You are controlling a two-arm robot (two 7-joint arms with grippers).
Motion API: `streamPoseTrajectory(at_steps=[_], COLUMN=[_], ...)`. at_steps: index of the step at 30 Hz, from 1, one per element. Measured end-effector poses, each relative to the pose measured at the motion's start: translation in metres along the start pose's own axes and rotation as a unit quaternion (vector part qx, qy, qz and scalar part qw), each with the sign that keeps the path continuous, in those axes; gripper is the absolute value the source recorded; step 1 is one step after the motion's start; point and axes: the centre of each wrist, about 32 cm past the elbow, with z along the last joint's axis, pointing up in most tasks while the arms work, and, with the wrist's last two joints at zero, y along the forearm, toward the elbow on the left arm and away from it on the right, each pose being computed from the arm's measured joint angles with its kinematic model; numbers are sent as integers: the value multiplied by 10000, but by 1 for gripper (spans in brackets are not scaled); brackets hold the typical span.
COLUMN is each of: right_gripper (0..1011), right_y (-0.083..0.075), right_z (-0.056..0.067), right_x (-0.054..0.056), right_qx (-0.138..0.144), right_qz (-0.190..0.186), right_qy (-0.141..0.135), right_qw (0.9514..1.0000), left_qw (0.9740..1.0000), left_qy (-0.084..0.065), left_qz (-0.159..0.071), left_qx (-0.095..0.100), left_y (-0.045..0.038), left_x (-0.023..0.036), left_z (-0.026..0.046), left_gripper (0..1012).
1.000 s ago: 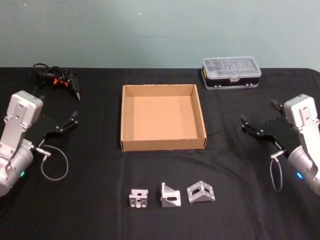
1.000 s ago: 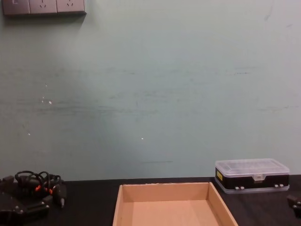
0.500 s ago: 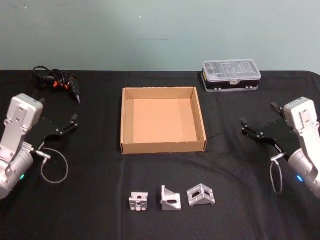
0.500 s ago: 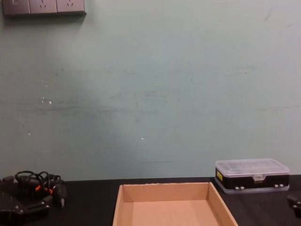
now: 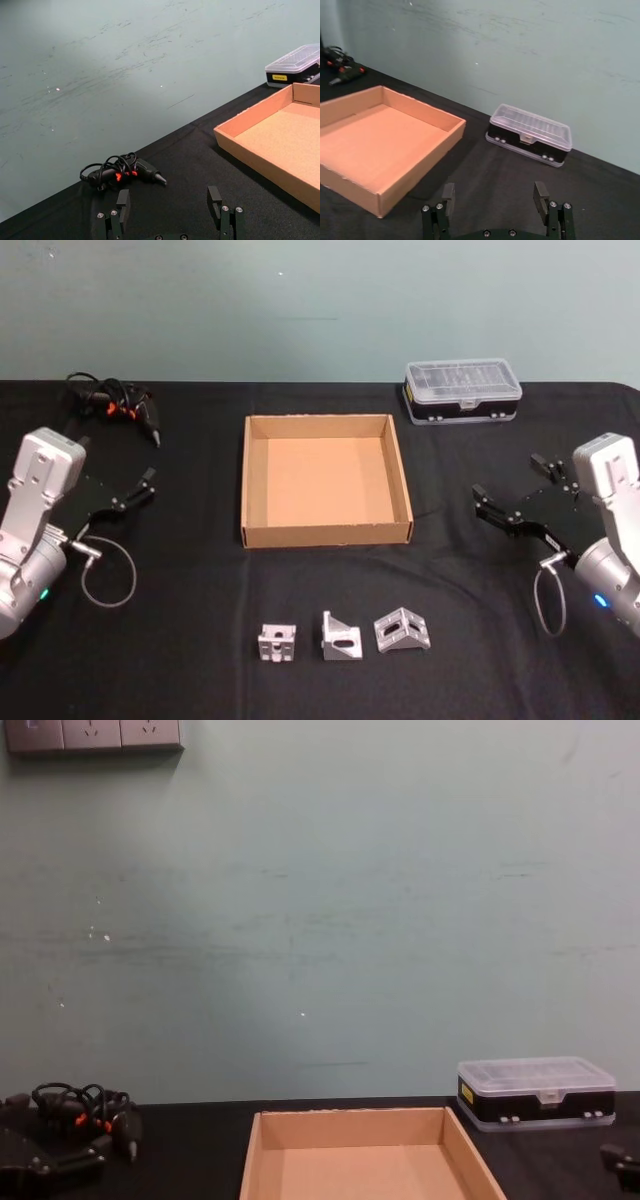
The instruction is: Use one hand to pick up the angle iron from the table and place it into the box.
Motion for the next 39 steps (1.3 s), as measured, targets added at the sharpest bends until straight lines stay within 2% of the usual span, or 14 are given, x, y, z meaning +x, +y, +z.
streamPoseTrajectory(at_steps=[3, 7, 11, 16, 19, 22, 25, 26, 27, 28, 30, 33, 37, 39], right_gripper=[1000, 1000, 1000, 1000, 1000, 1000, 1000, 1000, 1000, 1000, 1000, 1000, 1000, 1000], right_y=[-34, -111, -187, -280, -336, -373, -385, -382, -382, -371, -356, -302, -246, -194], right_z=[27, 66, 128, 253, 360, 455, 536, 562, 562, 588, 606, 614, 595, 572], right_x=[38, 134, 212, 277, 312, 345, 369, 373, 373, 379, 382, 386, 405, 430], right_qx=[14, 162, 238, 266, 248, 220, 162, 104, 104, 45, -10, -193, -349, -476], right_qz=[128, 430, 648, 955, 1305, 1795, 2279, 2514, 2514, 2739, 2938, 3410, 3713, 3912], right_qy=[152, 524, 701, 707, 565, 323, 121, 52, 52, -16, -75, -219, -289, -330], right_qw=[9998, 9976, 9951, 9926, 9895, 9830, 9735, 9678, 9678, 9618, 9558, 9396, 9274, 9185], left_qw=[10000, 10000, 10000, 10000, 10000, 10000, 10000, 10000, 10000, 10000, 10000, 10000, 10000, 10000], left_qy=[0, 0, 0, 0, 0, 0, 0, 0, 0, 0, 0, 0, 0, 0], left_qz=[0, 0, 0, 0, 0, 0, 0, 0, 0, 0, 0, 0, 0, 0], left_qx=[0, 0, 0, 0, 0, 0, 0, 0, 0, 0, 0, 0, 0, 0], left_y=[0, 0, 0, 0, 0, 0, 0, 0, 0, 0, 0, 0, 0, 0], left_x=[0, 0, 0, 0, 0, 0, 0, 0, 0, 0, 0, 0, 0, 0], left_z=[0, 0, 0, 0, 0, 0, 0, 0, 0, 0, 0, 0, 0, 0], left_gripper=[1011, 1011, 1011, 1011, 1011, 1011, 1011, 1011, 1011, 1011, 1011, 1011, 1011, 1011])
